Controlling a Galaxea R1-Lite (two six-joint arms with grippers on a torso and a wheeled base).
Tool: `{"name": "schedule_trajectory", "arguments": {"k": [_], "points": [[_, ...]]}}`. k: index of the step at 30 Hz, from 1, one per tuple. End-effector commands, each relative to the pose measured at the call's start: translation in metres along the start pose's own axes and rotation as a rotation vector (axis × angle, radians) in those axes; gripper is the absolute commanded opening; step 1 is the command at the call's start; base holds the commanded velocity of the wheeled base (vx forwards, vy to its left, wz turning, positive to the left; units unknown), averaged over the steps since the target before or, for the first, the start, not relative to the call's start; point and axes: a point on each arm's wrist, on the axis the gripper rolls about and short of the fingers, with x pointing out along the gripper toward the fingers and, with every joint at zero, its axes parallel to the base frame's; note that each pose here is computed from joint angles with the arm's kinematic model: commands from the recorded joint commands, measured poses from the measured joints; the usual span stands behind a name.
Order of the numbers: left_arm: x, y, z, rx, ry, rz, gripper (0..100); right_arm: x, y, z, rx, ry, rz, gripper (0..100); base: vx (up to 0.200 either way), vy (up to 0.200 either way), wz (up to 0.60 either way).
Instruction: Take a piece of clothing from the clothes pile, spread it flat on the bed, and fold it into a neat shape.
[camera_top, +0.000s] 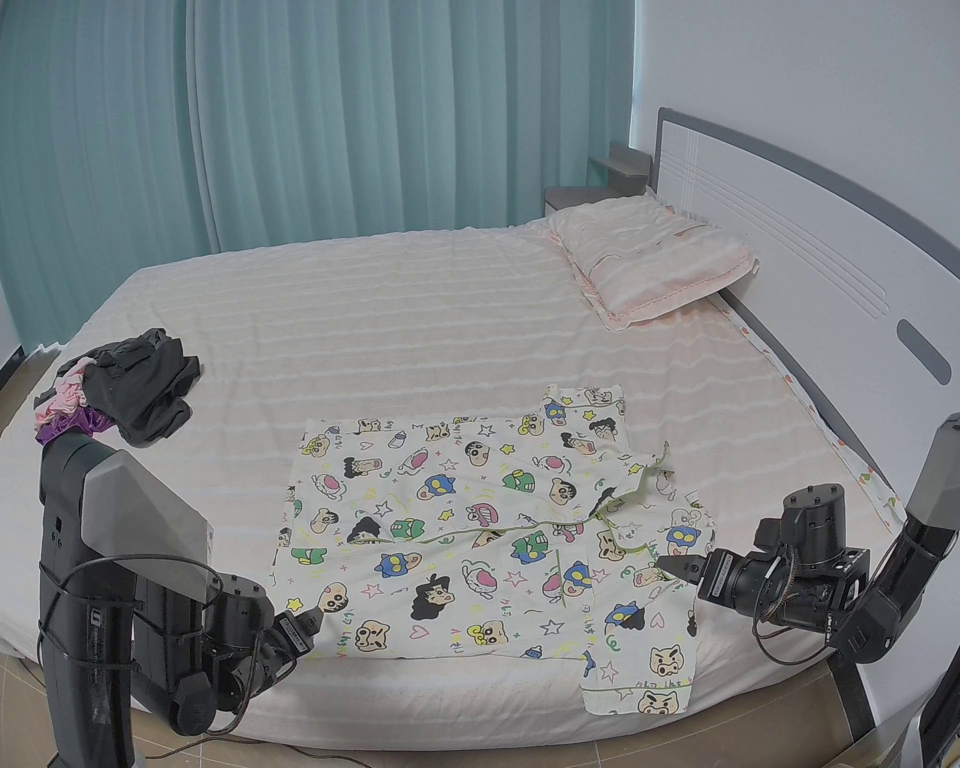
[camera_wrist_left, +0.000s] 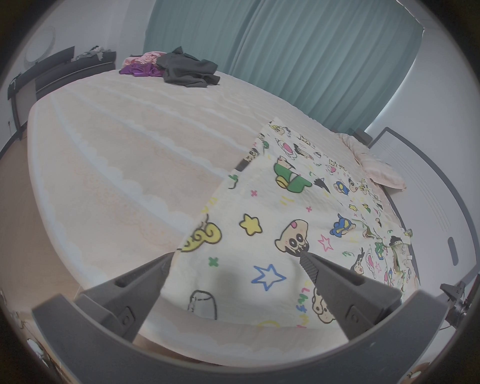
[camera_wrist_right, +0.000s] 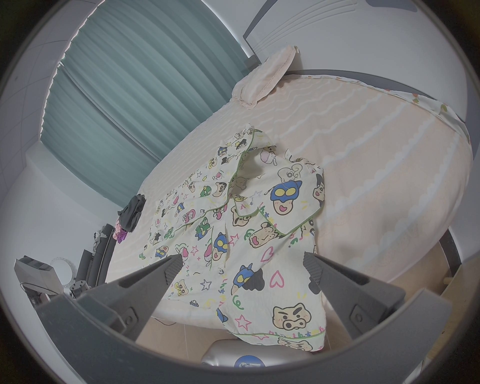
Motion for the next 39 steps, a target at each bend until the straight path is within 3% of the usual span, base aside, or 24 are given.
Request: {"name": "schedule_trajectory", "arguments": {"k": [1,2,8,13,15,25,33,39], "points": [[-0.002,-0.001,-0.002,0.008,0.007,-0.003,100,0.001,0.0,0.0,-0.001,0.003,-0.001,100,0.0,0.0,0.0],[-0.002,-0.001,-0.002,0.007,0.005,-0.005,0,0.001,-0.001,-0.001,-0.001,0.004,-0.002,100,0.0,0.0,0.0],[-0.005,0.0,-0.001,0.006,0.002,0.001,0,0.001,-0.002,-0.003,-0.004,0.014,-0.01,100,0.0,0.0,0.0],[-0.007,-0.003,0.01,-0.018,-0.041,-0.019,0,0.016,-0.019,-0.013,-0.051,0.056,-0.119,100,0.0,0.0,0.0],[-0.005,-0.004,0.015,-0.032,-0.065,-0.028,0,0.024,-0.029,-0.015,-0.056,0.06,-0.166,100,0.0,0.0,0.0],[-0.008,0.0,0.054,-0.138,-0.205,-0.046,0,0.056,-0.052,0.0,-0.088,0.041,-0.211,100,0.0,0.0,0.0],[-0.009,0.004,0.058,-0.178,-0.213,-0.042,0,0.075,-0.046,-0.004,-0.148,0.096,-0.206,100,0.0,0.0,0.0],[-0.007,0.004,0.056,-0.175,-0.205,-0.038,0,0.08,-0.03,-0.009,-0.175,0.174,-0.136,100,0.0,0.0,0.0]]}}
